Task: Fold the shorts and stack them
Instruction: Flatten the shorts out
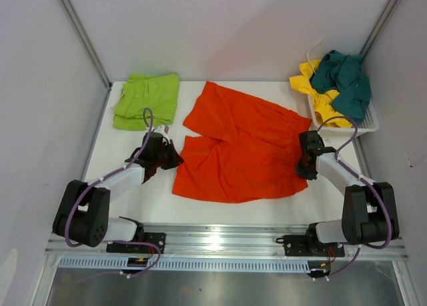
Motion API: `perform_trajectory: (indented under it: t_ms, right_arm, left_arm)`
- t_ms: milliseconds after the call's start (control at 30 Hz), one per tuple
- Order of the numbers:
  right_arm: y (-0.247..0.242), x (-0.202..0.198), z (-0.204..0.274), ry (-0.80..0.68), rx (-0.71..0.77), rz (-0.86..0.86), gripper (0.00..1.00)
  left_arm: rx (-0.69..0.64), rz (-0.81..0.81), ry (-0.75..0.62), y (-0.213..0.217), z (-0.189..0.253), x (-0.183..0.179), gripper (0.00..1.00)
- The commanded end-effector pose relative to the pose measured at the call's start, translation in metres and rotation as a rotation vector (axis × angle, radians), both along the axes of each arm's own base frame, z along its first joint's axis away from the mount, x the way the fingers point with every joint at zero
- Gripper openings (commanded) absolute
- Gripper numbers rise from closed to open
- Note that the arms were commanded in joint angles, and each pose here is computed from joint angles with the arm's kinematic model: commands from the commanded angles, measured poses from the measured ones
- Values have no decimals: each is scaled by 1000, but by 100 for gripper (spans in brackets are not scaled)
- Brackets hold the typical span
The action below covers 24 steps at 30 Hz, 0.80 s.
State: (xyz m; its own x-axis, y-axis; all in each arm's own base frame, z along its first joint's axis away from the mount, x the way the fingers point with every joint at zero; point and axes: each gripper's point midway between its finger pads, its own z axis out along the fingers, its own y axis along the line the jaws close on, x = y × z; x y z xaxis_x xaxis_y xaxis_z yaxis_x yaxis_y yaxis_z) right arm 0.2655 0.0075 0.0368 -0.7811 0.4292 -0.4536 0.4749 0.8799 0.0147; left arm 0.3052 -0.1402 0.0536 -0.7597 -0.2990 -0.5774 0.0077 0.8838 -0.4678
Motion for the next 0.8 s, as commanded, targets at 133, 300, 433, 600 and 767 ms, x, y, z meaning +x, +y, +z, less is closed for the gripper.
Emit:
perform_trajectory:
  t_ms: [133, 300, 433, 600, 767]
  right_arm:
    - [-25, -14, -3, 77, -187, -89, 28]
    - [-28, -16, -1, 73, -235, -117, 50]
    - [-24, -3, 20, -12, -201, -133, 69]
    - [-4, 8, 66, -174, -46, -131, 96]
    - [14, -2, 78, -261, 115, -159, 97]
  left_arm:
    - [3, -13, -59, 2, 10, 6, 0]
    - [40, -1, -49, 9, 3, 4, 1]
    - [33, 2, -54, 8, 5, 3, 60]
    - [42, 67, -116, 19, 26, 1, 76]
    - [-6, 106, -122, 21, 38, -13, 98]
